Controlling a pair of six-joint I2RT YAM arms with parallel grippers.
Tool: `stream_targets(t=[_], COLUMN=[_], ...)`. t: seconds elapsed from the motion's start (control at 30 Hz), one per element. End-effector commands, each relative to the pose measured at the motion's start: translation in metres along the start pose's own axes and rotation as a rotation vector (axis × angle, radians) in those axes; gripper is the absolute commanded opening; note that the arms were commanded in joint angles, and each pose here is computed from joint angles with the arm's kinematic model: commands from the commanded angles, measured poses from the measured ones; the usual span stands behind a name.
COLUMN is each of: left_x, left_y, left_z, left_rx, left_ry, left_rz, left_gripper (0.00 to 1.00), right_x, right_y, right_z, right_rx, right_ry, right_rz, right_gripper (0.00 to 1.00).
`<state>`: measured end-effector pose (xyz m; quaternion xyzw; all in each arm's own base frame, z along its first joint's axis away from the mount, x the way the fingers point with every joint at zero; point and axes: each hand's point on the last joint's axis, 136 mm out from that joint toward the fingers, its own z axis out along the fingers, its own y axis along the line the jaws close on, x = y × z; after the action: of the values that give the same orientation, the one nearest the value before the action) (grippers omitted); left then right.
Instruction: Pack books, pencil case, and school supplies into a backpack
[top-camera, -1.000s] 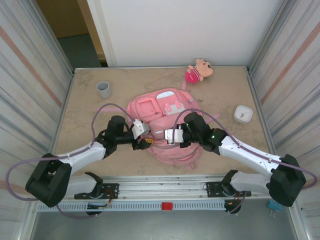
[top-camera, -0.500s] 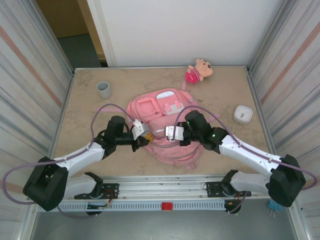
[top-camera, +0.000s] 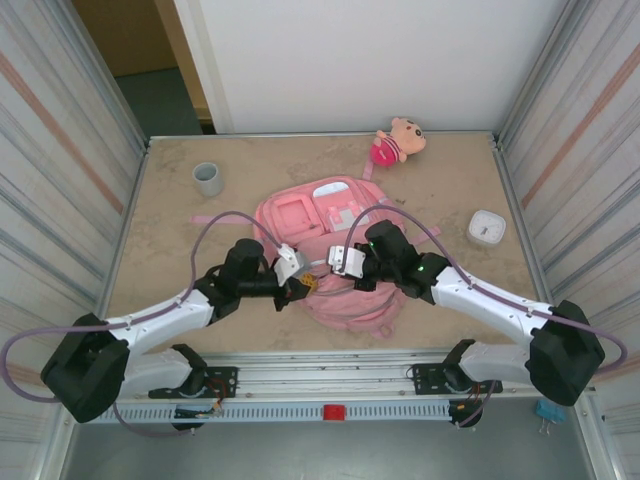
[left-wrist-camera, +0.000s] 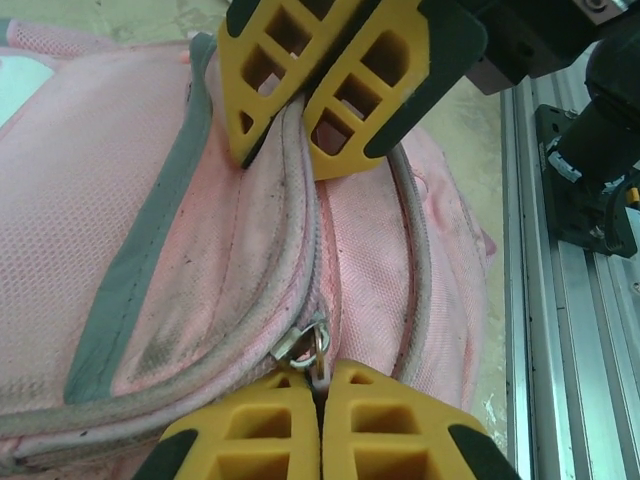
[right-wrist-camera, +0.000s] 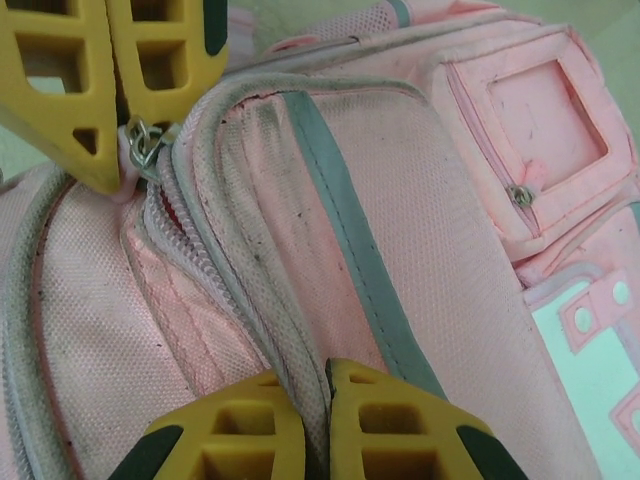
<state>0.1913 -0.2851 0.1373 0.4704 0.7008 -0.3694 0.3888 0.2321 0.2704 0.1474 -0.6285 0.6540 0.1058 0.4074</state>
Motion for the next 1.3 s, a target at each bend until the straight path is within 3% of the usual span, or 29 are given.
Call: stream_targets(t=[0.0,0.07,0.17,0.33,0.47,0.63,0.77,0.87,1.27], left_x=[-0.016,-0.009,0.002,0.020,0.024,0.018,0.015,0.012,-0.016], left_y=[0.003,0.006,0.011,0.035,0.039,0.025,0.013,0.002,-0.015], left_z=[0.004,0.003,0.001,-0.009,-0.013,-0.011,-0.004,0.005,0.037], left_rx=[-0.028,-0.050,-0.091,-0.260,-0.301,-0.248,-0.210,-0.180,-0.140], left_ry=[-0.018,0.011,0.054,0.118,0.094,0.056,0.069,0.086,0.065], left_rz=[-0.026,-0.035,-0.052,-0.130,-0.193,-0.192,-0.197,-0.185,-0.215], left_gripper=[0.00,0.00,0.00,0.00,0.00,0.00,0.00,0.00,0.04], right_x=[-0.049,-0.051,-0.036,0.040,0.074,0.087,0.092,0.090,0.063], right_y=[-0.028,-0.029,-0.047,-0.070,-0.048,-0.043,-0.040,-0.033,-0.032], right_z=[-0.022,-0.038,-0.056,-0.065,-0.048,-0.031,-0.017,-0.008,-0.009], right_rx=[0.034,-0.050,-0.051,0.102,-0.025,-0.036,-0.061,-0.093,-0.091], right_ry=[-0.203,-0.245,-0.226,-0.046,0.022,0.051,0.054,0.049,-0.096], right_rz=[0.136,0.316,0.629,1.186,1.472,1.616,1.665,1.683,1.740], right_gripper=[0.27,0.47,0.60,0.64,0.61,0.59,0.42,0.35,0.30])
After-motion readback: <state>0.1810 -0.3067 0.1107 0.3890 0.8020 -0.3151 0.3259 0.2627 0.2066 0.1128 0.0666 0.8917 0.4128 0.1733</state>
